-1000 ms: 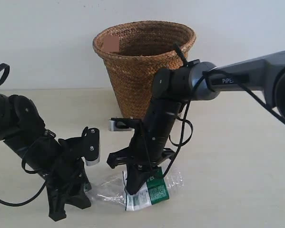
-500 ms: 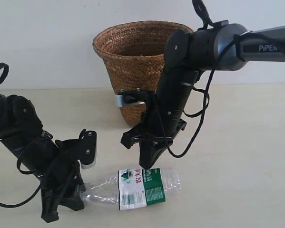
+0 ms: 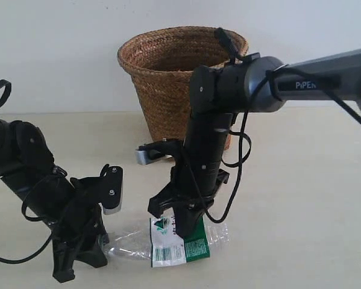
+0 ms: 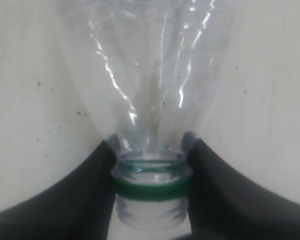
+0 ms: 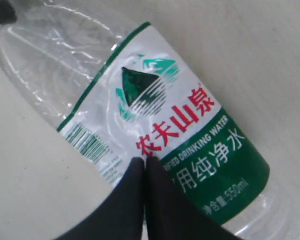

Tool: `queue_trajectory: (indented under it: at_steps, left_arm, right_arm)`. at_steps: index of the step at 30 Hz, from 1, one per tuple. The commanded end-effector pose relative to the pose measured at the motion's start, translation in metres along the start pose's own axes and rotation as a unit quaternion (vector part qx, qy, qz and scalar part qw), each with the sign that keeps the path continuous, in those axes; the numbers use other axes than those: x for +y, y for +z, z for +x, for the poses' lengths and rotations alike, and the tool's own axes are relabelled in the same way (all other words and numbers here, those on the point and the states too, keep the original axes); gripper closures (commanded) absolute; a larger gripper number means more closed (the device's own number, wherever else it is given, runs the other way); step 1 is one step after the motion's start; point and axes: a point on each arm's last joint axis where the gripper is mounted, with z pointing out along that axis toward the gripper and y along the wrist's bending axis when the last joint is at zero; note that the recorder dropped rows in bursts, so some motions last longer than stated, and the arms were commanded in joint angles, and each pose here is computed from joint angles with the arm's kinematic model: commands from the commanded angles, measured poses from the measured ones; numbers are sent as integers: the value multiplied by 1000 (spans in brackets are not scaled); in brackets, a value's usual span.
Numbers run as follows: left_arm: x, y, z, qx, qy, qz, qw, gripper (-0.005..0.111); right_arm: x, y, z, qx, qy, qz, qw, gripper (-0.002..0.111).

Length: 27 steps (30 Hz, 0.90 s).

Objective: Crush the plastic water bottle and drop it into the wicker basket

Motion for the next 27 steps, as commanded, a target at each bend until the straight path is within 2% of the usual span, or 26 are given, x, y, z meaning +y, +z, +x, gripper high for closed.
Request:
queue_trajectory:
  at_steps: [1, 8, 15, 18, 21, 27]
  left_arm:
    - [0, -2, 0, 0, 0, 0, 1000, 102]
    - [0, -2, 0, 0, 0, 0, 1000, 102]
    - [0, -2, 0, 0, 0, 0, 1000, 102]
    - [0, -2, 0, 0, 0, 0, 1000, 102]
    - [0, -2, 0, 0, -2, 2, 1000, 102]
    - [-1, -2, 0, 0, -2, 4, 1000, 102]
  right_arm:
    - [-24, 26, 3, 47, 10, 67, 997, 108]
    - [-41, 68, 1, 76, 14, 73, 994, 108]
    - [-51, 80, 2, 84, 24, 72, 994, 108]
    - [-39, 56, -4, 54, 38, 52, 996, 108]
    - [-18, 5, -7, -13, 15, 45, 999, 108]
    - [16, -83, 15, -86, -23, 62, 994, 108]
